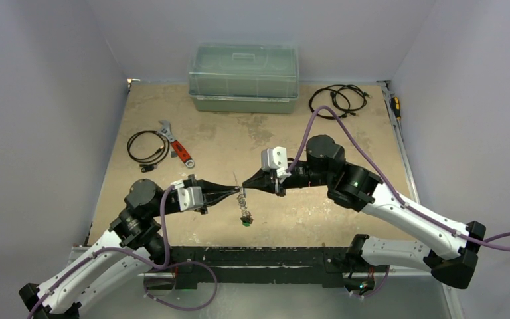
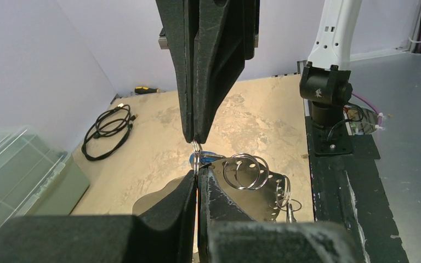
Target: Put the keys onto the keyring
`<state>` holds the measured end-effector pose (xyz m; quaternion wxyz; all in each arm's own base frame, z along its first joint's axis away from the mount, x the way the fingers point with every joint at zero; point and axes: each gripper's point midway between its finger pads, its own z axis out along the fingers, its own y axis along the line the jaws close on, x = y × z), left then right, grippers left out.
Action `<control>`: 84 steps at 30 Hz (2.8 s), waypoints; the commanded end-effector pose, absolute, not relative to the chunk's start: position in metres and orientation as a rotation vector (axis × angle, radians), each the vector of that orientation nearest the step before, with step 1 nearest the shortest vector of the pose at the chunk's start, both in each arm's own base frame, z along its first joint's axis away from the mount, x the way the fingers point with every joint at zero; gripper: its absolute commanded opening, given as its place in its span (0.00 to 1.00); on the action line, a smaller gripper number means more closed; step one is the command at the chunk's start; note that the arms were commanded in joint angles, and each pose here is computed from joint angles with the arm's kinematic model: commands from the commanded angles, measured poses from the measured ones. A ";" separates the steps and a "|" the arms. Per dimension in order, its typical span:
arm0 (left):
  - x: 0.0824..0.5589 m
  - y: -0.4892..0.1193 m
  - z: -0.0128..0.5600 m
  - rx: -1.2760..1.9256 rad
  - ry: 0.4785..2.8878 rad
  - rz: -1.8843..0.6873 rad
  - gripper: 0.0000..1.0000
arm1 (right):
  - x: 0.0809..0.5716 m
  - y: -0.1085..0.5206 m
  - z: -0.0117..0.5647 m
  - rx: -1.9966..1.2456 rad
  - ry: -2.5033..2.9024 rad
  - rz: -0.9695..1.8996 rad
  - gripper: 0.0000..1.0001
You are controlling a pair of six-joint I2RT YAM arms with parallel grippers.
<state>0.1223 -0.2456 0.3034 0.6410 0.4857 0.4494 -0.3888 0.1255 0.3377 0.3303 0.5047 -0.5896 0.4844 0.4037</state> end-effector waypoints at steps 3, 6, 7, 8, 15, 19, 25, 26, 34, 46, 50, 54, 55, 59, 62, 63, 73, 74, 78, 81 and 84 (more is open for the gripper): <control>0.117 -0.242 0.332 1.058 0.919 -0.884 0.00 | 0.129 0.341 0.348 -1.398 1.143 0.966 0.00; 0.116 -0.241 0.334 1.052 0.910 -0.883 0.00 | 0.130 0.341 0.348 -1.397 1.147 0.962 0.00; 0.116 -0.240 0.335 1.049 0.909 -0.882 0.00 | 0.130 0.340 0.348 -1.397 1.148 0.962 0.00; 0.116 -0.240 0.336 1.045 0.906 -0.881 0.00 | 0.129 0.340 0.348 -1.397 1.146 0.962 0.00; 0.114 -0.235 0.341 1.019 0.885 -0.870 0.00 | 0.129 0.339 0.347 -1.397 1.146 0.961 0.00; 0.114 -0.233 0.343 1.010 0.877 -0.866 0.00 | 0.130 0.339 0.345 -1.398 1.155 0.958 0.00; 0.114 -0.231 0.346 0.996 0.871 -0.863 0.00 | 0.131 0.341 0.341 -1.406 1.165 0.961 0.00; 0.114 -0.231 0.346 0.995 0.870 -0.864 0.00 | 0.131 0.342 0.340 -1.409 1.170 0.964 0.00; 0.115 -0.230 0.346 0.987 0.871 -0.862 0.00 | 0.135 0.343 0.337 -1.403 1.189 0.945 0.00; 0.112 -0.234 0.344 1.016 0.871 -0.884 0.00 | 0.128 0.333 0.363 -1.353 1.097 0.946 0.49; 0.111 -0.235 0.343 1.021 0.871 -0.889 0.00 | 0.126 0.337 0.360 -1.373 1.097 0.970 0.48; 0.110 -0.235 0.344 1.025 0.867 -0.897 0.00 | 0.126 0.343 0.356 -1.388 1.098 0.986 0.43; 0.110 -0.235 0.343 1.025 0.868 -0.897 0.00 | 0.126 0.344 0.356 -1.390 1.097 0.991 0.43; 0.110 -0.235 0.344 1.026 0.866 -0.896 0.00 | 0.127 0.349 0.353 -1.400 1.099 1.003 0.39; 0.110 -0.235 0.344 1.024 0.867 -0.896 0.00 | 0.127 0.351 0.351 -1.403 1.103 1.009 0.38; 0.110 -0.235 0.344 1.024 0.867 -0.895 0.00 | 0.127 0.351 0.351 -1.404 1.103 1.010 0.38; 0.111 -0.234 0.344 1.021 0.871 -0.892 0.00 | 0.125 0.354 0.349 -1.415 1.100 1.034 0.35; 0.110 -0.234 0.344 1.021 0.870 -0.892 0.00 | 0.124 0.354 0.348 -1.418 1.100 1.037 0.34; 0.111 -0.234 0.345 1.018 0.872 -0.893 0.00 | 0.124 0.356 0.346 -1.425 1.104 1.044 0.31; 0.111 -0.234 0.345 1.014 0.874 -0.892 0.00 | 0.125 0.358 0.345 -1.427 1.107 1.044 0.29; 0.112 -0.234 0.345 1.013 0.878 -0.891 0.00 | 0.127 0.359 0.344 -1.427 1.111 1.042 0.25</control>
